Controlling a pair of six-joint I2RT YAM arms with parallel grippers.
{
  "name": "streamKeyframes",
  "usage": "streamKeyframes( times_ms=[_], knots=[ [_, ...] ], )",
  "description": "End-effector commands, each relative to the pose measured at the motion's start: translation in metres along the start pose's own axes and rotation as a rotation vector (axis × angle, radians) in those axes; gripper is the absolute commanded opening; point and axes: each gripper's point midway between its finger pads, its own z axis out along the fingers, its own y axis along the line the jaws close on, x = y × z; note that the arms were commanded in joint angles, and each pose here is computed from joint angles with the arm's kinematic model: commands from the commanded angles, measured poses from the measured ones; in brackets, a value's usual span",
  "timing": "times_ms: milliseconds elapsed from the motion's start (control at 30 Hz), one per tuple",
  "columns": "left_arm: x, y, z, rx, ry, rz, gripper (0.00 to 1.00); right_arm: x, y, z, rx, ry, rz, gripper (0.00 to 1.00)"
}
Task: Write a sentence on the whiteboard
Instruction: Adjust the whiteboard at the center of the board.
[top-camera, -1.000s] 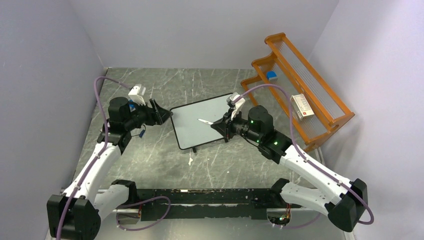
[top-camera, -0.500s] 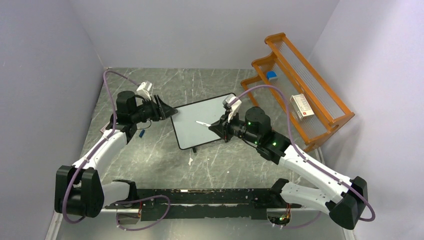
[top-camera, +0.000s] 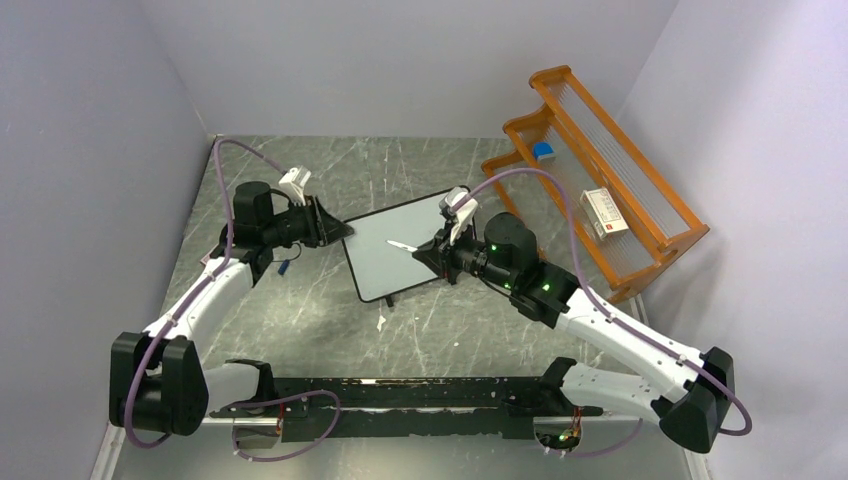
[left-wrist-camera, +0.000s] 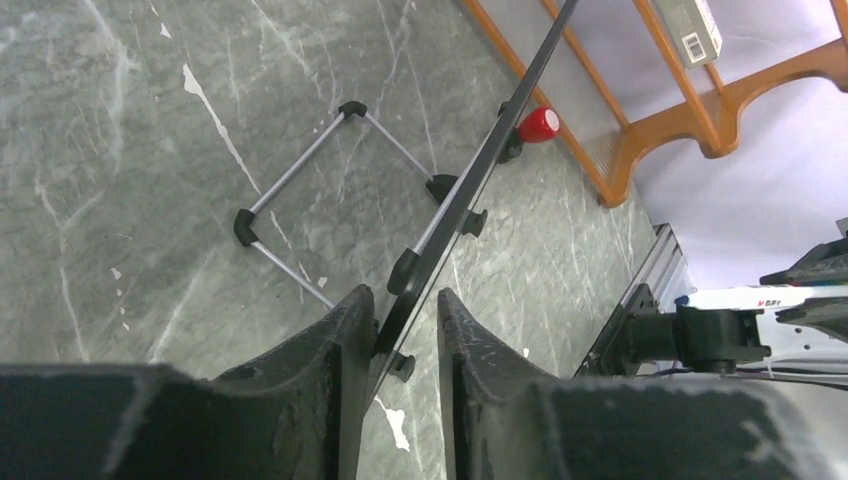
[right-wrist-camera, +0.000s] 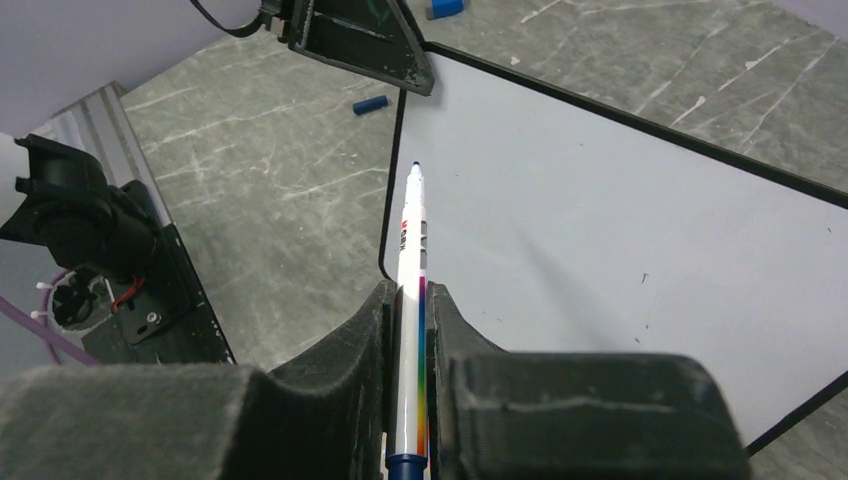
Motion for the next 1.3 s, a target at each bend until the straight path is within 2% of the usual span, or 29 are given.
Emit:
streamKeyframes(
  times_ms=[0,133,267,500,733,967,1133,1267],
  knots=[
    [0.007,-0.01,-0.01,0.036,0.037,0.051,0.31,-0.007,0.0,0.001,0.022,-0.007,-0.014,0.0],
    [0.018,-0.01,-0.013,0.047,0.07,0.058,0.24,-0.003,0.0,0.004,0.035,0.01,-0.02,0.0],
    [0.028,-0.012,-0.018,0.057,0.096,0.07,0.21,0.0,0.003,0.006,0.042,0.022,-0.029,0.0],
    [0.02,-0.012,-0.024,0.023,0.084,0.148,0.28,0.007,0.006,0.014,0.055,0.053,-0.049,0.0],
    [0.006,-0.017,-0.012,0.096,0.12,0.158,0.36,0.009,0.014,0.018,0.039,0.065,-0.072,0.0],
    [-0.004,-0.017,-0.001,0.147,0.148,0.147,0.38,0.01,0.015,0.022,0.051,0.071,-0.085,0.0],
    [0.006,-0.022,-0.001,0.213,0.172,0.135,0.33,0.012,0.015,0.023,0.055,0.073,-0.093,0.0],
    [0.014,-0.023,-0.005,0.218,0.175,0.143,0.23,0.012,0.016,0.023,0.054,0.072,-0.096,0.0]
  ],
)
